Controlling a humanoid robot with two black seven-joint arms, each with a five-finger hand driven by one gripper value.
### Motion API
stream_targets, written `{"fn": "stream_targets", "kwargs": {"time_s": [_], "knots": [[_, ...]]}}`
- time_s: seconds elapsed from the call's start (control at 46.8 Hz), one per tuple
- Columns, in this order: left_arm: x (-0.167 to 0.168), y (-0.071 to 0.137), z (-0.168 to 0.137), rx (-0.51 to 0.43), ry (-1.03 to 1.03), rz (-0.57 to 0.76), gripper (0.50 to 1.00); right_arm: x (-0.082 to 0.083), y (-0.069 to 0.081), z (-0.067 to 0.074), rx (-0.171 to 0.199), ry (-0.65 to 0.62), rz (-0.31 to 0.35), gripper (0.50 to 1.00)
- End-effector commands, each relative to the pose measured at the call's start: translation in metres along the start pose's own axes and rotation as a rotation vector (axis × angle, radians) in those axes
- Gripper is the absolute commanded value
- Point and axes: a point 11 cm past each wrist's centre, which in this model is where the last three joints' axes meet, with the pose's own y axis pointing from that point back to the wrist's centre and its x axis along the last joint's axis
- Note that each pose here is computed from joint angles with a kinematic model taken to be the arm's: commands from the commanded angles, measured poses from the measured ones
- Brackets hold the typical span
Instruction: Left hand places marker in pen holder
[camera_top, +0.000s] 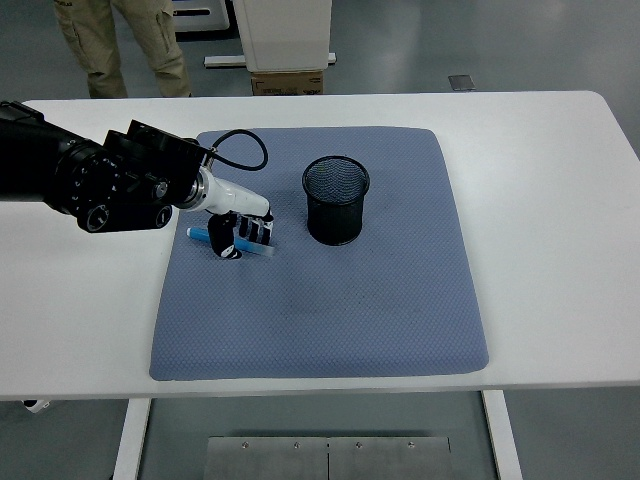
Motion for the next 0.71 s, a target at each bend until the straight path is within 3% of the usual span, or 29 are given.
{"fn": "stream_targets", "kwargs": {"time_s": [0.0, 0.235, 0.684], "knots": [[0.0015, 0.0003, 0.0006, 0.000, -0.002, 0.003, 0.622, 0.0001, 0.0001, 0.0003, -0.001, 0.000, 0.000, 1.000], [0.0015, 0.0001, 0.0012, -0.001, -0.003, 0.002, 0.534, 0.0001, 0.0001, 0.0003, -0.001, 0.000, 0.000, 1.000], [0.0029, 0.0015, 0.0003, 0.000, -0.003, 0.001, 0.531, -0.0001, -0.0001, -0.0005, 0.001, 0.000, 0.000, 1.000]]}}
